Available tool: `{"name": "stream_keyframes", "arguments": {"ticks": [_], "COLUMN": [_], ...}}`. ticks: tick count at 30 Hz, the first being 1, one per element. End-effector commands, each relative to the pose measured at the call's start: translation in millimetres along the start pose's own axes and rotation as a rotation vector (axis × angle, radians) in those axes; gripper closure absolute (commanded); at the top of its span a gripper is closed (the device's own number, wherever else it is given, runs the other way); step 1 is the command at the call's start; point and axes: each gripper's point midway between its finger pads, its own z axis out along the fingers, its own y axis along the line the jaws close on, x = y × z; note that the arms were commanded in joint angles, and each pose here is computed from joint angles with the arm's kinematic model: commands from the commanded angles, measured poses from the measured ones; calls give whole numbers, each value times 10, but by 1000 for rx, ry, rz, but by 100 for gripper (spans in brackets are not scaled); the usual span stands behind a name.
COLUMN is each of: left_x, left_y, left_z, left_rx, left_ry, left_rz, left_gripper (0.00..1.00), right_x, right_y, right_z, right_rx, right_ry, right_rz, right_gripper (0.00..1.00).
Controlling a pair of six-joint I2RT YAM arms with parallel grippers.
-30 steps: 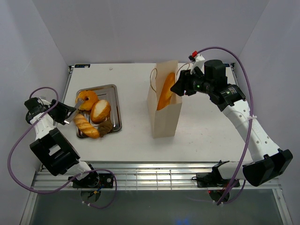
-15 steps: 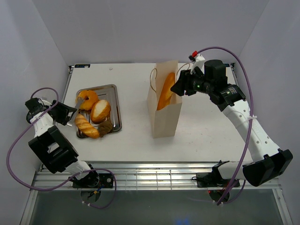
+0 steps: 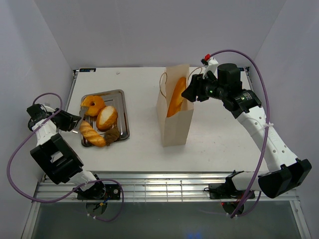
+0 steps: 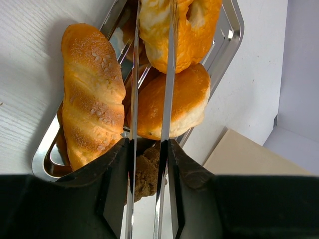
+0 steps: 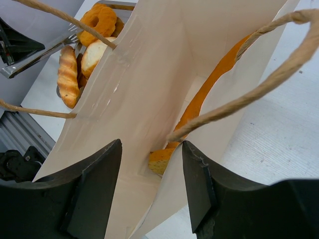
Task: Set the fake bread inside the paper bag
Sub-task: Pick up the fake bread from the plate.
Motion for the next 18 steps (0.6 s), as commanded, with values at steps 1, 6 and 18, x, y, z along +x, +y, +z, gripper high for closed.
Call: {"name": "stream_keyframes", "arguments": {"ticks": [1, 6, 18], "left_x": [-78, -65, -68], "left_y": [-134, -170, -352], "left_z": [-110, -170, -434], "left_rx": [32, 34, 55], "left_ry": [-46, -57, -140], "left_rz": [45, 49, 71], "left_gripper": [81, 93, 100], "right_x": [-176, -162, -157], "right_y": [73, 66, 76], "right_z": [-109, -107, -118], "right_rx": [-14, -12, -15], "right_ry": [-69, -66, -67], "right_rz": [-25, -24, -22], "right_gripper": [42, 42, 42]}}
